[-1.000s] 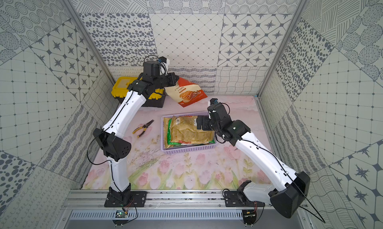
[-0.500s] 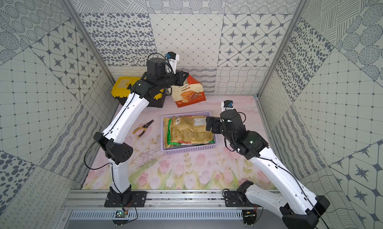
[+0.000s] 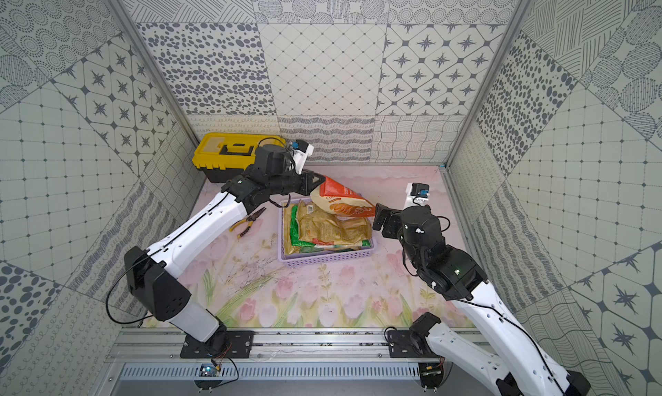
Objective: Put the potato chips into the basket
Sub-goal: Place the potato chip in the basket.
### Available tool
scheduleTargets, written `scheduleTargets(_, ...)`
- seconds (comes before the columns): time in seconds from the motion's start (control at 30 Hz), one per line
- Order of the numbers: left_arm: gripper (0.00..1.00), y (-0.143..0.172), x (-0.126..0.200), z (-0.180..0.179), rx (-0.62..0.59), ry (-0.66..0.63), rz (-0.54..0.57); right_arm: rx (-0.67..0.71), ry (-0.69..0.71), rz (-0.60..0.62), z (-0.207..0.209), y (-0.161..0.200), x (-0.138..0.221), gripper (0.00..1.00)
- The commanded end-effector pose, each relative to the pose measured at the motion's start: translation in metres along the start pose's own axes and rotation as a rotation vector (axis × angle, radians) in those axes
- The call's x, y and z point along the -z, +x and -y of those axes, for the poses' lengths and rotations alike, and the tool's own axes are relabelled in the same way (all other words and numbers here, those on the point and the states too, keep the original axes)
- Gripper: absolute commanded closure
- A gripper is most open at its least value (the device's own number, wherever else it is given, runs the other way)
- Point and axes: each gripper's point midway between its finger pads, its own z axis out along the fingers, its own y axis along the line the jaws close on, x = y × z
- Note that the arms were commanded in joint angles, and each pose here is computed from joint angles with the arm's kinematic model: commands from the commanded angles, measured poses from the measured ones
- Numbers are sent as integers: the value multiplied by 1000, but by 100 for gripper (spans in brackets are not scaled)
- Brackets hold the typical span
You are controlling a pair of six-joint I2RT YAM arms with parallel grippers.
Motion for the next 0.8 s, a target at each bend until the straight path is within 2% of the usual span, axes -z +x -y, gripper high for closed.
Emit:
scheduleTargets(0.0,100,23,14,9,-44,58,5,-37,-30,20,-11,-4,-11,3)
scheduleTargets(0.23,100,56,40,-3,-92,-25,-35,-60,-65,8,-22,0,-21,3)
scheduleTargets(0.5,100,112,61,-55,-57,-240,-153,-42,-73,-12,-27,3,-27,3)
scheduleTargets(0.57,100,122,66,-69,-54,-291,-166,-35,-80,-37,-31,9,-33,3)
scheduleTargets(0.77,100,169,77,-113,40,-455,-309,-19,-142,-167,-58,36,-64,3)
